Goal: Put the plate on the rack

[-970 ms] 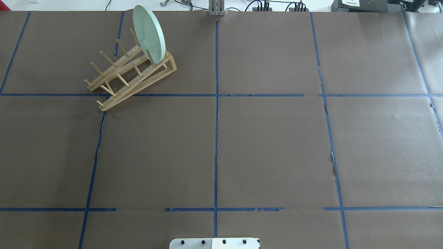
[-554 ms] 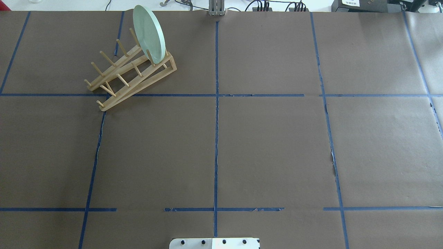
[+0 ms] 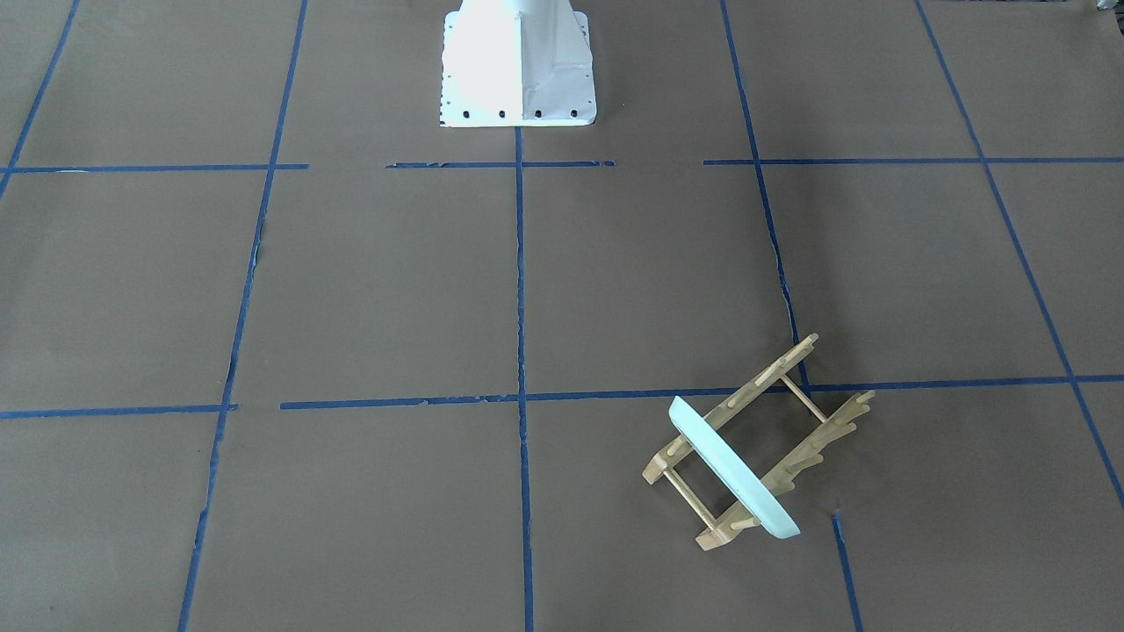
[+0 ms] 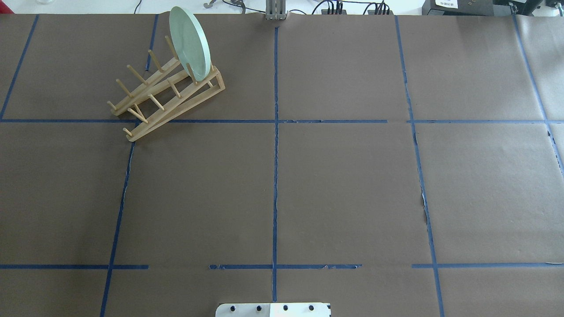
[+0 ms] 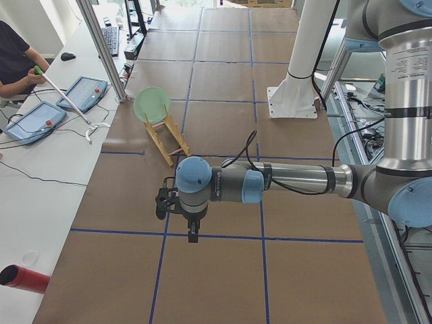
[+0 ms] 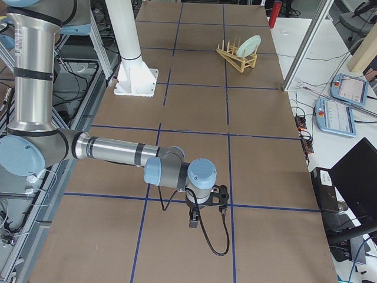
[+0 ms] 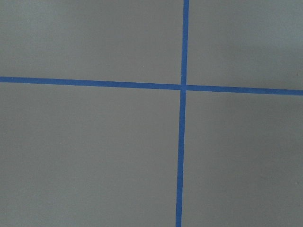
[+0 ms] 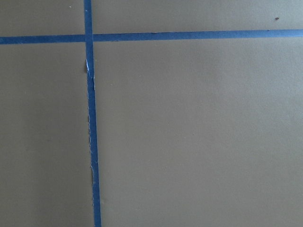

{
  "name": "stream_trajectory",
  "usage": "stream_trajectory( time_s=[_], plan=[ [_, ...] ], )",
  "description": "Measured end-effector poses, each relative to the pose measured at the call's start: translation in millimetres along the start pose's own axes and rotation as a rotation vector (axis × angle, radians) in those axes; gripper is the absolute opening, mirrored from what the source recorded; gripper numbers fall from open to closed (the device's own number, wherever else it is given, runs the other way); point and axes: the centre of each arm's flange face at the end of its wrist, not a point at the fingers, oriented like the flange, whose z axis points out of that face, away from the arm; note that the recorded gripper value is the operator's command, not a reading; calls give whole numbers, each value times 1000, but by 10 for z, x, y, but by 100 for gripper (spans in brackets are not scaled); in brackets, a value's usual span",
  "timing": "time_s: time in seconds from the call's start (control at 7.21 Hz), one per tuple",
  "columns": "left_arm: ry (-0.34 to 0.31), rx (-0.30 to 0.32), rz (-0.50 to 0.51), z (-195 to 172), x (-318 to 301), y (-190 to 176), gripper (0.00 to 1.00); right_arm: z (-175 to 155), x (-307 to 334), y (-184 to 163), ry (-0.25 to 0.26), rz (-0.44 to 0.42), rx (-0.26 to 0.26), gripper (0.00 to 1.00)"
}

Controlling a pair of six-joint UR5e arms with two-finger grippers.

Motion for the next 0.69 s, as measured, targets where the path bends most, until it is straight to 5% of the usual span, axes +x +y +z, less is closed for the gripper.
stream_trajectory(
  time_s=[0.69],
  plan=[
    [-7,3,100,-16,27,11,100,0,-1,0,0,0,0,100]
  ],
)
